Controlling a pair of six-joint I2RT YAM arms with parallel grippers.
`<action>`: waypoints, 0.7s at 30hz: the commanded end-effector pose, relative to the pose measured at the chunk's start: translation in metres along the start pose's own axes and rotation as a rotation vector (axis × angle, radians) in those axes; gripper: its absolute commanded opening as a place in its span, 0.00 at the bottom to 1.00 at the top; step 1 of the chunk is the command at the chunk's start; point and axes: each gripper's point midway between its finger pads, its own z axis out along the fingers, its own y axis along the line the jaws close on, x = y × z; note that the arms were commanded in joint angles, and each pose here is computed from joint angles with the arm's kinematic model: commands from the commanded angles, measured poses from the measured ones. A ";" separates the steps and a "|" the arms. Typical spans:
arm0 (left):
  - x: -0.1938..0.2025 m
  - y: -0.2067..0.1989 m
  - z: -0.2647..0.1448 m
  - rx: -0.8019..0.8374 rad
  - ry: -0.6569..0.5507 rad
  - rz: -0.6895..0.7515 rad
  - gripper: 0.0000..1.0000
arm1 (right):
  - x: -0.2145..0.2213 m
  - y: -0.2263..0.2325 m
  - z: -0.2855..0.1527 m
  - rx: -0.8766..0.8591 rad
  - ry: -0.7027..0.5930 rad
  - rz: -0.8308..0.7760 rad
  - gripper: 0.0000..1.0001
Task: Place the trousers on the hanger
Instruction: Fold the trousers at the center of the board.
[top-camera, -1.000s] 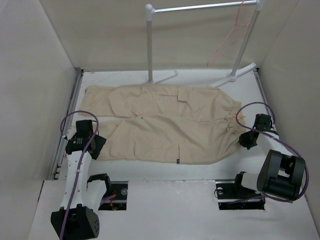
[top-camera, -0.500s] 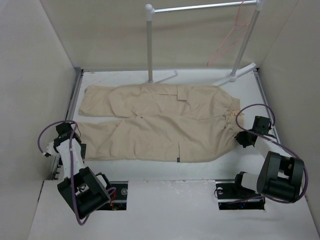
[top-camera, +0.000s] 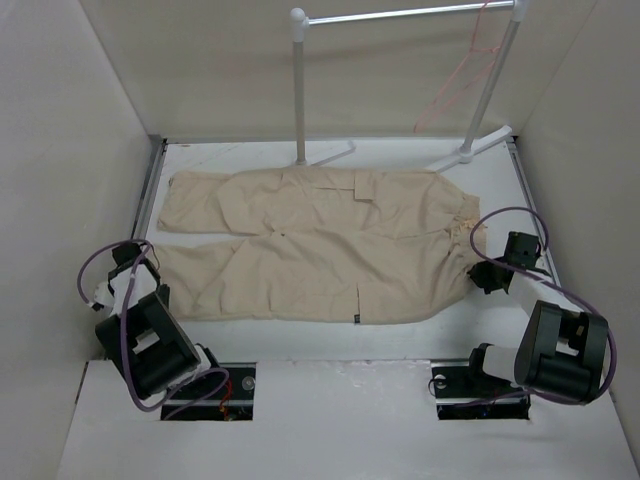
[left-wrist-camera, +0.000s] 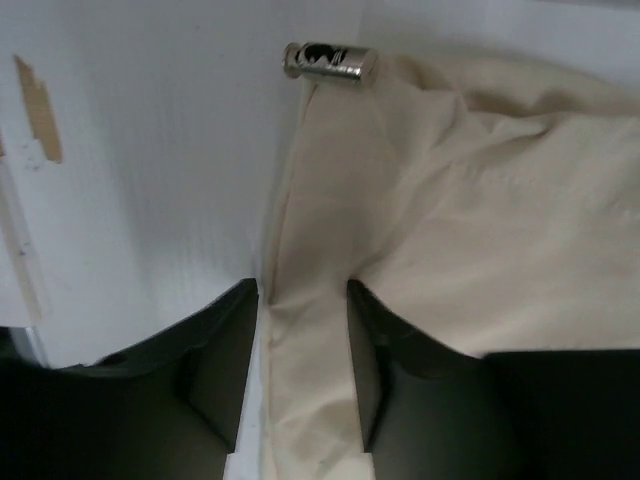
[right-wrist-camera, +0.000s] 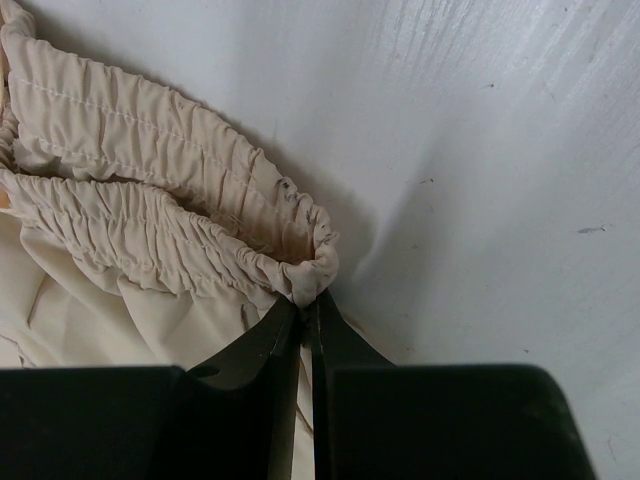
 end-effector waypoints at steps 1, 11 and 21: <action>-0.005 -0.012 0.010 0.043 -0.007 -0.058 0.31 | 0.010 -0.020 0.003 0.056 0.020 -0.014 0.06; -0.038 -0.046 -0.057 0.210 -0.117 -0.089 0.01 | -0.002 -0.007 -0.030 0.017 -0.042 -0.094 0.03; -0.086 -0.141 -0.147 0.417 -0.242 -0.033 0.00 | -0.060 0.061 -0.073 -0.080 -0.224 -0.104 0.02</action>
